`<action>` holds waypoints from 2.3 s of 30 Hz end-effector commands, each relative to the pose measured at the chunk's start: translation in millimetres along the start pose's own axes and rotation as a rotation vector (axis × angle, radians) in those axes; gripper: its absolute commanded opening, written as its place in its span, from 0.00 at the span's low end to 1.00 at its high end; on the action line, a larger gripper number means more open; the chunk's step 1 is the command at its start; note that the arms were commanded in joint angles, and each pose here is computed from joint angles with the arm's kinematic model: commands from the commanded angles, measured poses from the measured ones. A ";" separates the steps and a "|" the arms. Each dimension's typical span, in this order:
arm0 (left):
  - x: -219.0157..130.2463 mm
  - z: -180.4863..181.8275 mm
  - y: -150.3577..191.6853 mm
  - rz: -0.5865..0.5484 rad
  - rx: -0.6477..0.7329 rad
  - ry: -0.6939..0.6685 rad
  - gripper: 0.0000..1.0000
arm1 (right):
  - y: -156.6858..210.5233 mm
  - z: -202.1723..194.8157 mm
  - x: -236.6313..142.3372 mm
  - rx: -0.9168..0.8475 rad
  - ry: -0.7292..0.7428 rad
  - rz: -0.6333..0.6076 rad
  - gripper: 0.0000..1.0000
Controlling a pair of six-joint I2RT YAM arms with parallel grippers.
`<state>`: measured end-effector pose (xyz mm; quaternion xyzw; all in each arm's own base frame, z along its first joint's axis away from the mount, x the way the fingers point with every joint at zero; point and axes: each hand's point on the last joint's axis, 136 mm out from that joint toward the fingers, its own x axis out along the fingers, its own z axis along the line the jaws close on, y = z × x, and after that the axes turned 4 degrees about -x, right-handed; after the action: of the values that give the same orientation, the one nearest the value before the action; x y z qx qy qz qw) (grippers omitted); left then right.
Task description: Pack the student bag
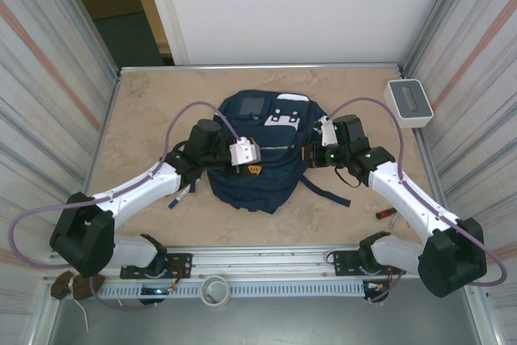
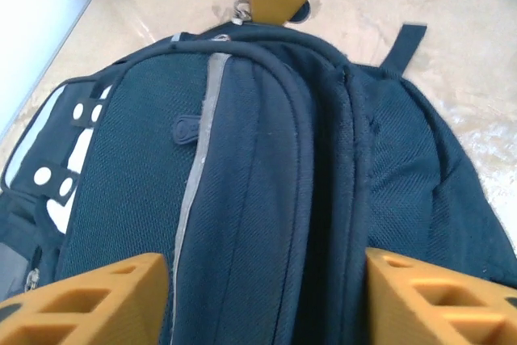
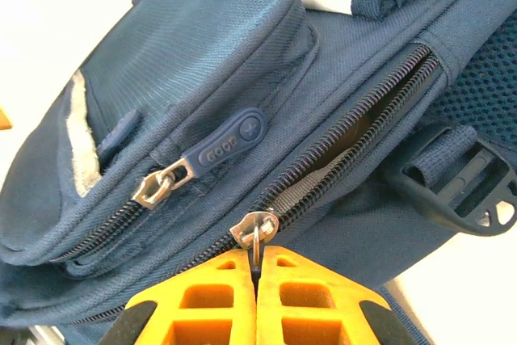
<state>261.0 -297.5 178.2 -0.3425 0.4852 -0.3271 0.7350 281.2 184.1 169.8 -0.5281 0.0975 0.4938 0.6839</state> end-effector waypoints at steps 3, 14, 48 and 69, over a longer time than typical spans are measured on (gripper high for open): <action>4.6 -6.8 -13.0 0.096 0.064 -0.087 0.74 | -21.7 37.8 -23.9 -0.052 -0.089 -0.111 0.00; 31.1 -6.7 -15.2 0.142 0.128 -0.062 0.12 | -18.8 34.9 -31.1 -0.118 -0.019 -0.107 0.00; 20.9 -21.7 -34.7 -0.181 0.070 0.165 0.01 | -67.7 -107.0 -13.6 0.367 0.155 -0.161 0.70; 65.1 21.3 -4.0 -0.027 0.034 0.126 0.15 | -9.0 -191.8 16.0 0.523 0.344 -0.113 0.00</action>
<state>268.1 -354.8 142.6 -0.3018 0.5482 -0.3840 0.6789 390.0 48.3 82.8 -0.4058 0.2919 0.3382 0.7973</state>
